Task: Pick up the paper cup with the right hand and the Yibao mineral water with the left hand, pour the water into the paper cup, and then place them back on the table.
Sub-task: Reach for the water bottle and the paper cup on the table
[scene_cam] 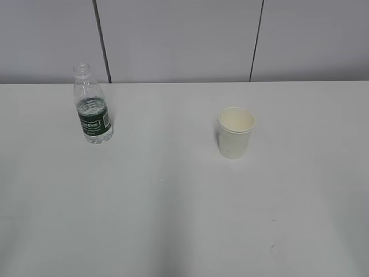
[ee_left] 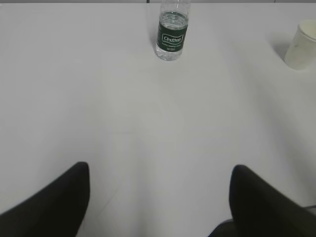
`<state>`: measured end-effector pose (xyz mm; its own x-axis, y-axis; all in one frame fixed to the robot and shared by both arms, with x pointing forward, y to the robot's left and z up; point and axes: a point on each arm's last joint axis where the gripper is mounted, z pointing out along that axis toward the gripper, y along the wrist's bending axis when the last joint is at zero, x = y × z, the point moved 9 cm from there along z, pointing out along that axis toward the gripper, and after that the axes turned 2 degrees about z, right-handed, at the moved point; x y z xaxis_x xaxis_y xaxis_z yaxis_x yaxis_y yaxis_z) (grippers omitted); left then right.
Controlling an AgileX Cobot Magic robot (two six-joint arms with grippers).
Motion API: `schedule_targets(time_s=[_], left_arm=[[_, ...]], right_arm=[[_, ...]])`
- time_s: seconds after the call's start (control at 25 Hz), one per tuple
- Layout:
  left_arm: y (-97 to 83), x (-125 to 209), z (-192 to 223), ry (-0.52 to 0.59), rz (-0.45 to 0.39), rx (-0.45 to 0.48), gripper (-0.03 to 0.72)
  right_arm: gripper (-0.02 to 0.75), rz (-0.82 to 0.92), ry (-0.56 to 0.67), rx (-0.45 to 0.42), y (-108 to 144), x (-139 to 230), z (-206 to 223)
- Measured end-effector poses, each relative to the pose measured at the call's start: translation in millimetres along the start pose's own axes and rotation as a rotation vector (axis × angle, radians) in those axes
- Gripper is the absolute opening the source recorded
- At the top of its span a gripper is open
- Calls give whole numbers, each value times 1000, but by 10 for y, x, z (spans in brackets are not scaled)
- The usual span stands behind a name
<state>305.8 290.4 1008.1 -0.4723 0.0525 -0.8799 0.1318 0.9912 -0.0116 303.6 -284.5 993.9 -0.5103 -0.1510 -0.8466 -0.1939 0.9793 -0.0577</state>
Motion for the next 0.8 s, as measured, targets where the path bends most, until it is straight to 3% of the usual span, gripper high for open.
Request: schedule_targets(time_s=[0.8], left_arm=[[0, 0, 0, 0, 0, 0, 531]], right_arm=[[480, -3, -27, 8, -15, -59, -28]])
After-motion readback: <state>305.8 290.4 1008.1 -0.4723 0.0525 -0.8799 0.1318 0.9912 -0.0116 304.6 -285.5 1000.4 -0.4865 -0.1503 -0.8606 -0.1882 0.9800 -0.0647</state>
